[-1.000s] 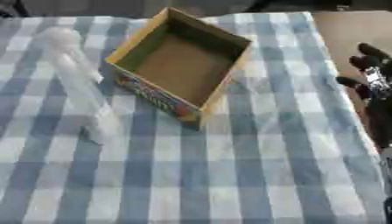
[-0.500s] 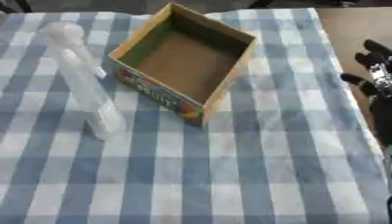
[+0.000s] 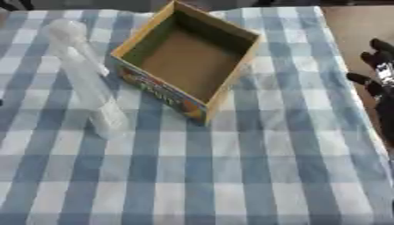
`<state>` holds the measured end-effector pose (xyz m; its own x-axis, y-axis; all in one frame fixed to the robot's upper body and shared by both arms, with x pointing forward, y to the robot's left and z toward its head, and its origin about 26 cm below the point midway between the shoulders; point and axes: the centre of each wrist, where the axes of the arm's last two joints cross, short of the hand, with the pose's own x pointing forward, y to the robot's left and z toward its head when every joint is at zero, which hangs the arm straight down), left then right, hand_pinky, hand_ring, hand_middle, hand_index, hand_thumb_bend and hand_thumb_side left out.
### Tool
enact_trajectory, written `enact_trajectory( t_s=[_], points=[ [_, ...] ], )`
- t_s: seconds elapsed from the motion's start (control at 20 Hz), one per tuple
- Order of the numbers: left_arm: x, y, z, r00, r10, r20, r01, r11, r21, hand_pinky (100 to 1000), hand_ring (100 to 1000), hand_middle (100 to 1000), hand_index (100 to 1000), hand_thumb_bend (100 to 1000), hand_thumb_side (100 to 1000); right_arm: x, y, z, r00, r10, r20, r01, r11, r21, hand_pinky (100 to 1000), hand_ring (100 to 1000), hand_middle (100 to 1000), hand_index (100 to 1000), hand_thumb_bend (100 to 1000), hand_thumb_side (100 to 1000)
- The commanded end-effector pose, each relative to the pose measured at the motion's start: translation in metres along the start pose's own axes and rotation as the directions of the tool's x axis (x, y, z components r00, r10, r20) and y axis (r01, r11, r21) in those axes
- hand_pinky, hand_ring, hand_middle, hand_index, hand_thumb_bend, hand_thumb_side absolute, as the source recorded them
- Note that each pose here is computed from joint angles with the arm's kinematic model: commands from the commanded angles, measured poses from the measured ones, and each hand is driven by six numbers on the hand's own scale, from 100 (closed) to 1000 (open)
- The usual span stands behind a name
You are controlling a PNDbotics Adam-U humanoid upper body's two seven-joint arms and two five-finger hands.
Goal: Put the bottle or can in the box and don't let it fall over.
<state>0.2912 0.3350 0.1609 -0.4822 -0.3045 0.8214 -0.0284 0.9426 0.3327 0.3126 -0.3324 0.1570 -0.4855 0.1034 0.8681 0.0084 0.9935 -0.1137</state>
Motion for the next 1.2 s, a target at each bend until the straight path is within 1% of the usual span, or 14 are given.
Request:
enact_trajectory(
  t_s=[0.05, 0.2, 0.6, 1.05, 1.2],
  points=[
    [0.007, 0.001, -0.007, 0.999, -0.029, 0.020, 0.030, 0.997, -0.070, 1000, 638, 788, 940, 753, 253, 0.010, -0.003, -0.004, 0.999, 0.026, 0.030, -0.027, 1.000, 0.012, 803, 1000, 1000, 899, 100, 605],
    [0.008, -0.005, -0.011, 0.999, -0.032, 0.020, 0.035, 0.990, -0.134, 1000, 636, 788, 941, 752, 255, 0.010, -0.002, -0.005, 0.999, 0.023, 0.030, -0.024, 1.000, 0.015, 803, 999, 1000, 899, 100, 606],
    [0.010, -0.017, -0.018, 0.999, -0.018, 0.030, 0.025, 0.968, -0.249, 1000, 643, 790, 940, 750, 257, 0.009, -0.001, -0.005, 0.999, 0.018, 0.028, -0.019, 1.000, 0.019, 803, 1000, 1000, 899, 100, 611],
    [0.012, -0.032, -0.032, 0.999, -0.008, 0.034, 0.020, 0.938, -0.347, 1000, 642, 787, 936, 754, 256, 0.008, 0.001, -0.005, 1.000, 0.014, 0.024, -0.015, 1.000, 0.024, 803, 1000, 1000, 899, 100, 617],
    [0.012, -0.038, -0.037, 1.000, -0.005, 0.031, 0.016, 0.927, -0.374, 1000, 646, 788, 938, 737, 264, 0.008, 0.001, -0.005, 1.000, 0.012, 0.023, -0.013, 1.000, 0.026, 803, 1000, 1000, 900, 100, 618]
  ],
)
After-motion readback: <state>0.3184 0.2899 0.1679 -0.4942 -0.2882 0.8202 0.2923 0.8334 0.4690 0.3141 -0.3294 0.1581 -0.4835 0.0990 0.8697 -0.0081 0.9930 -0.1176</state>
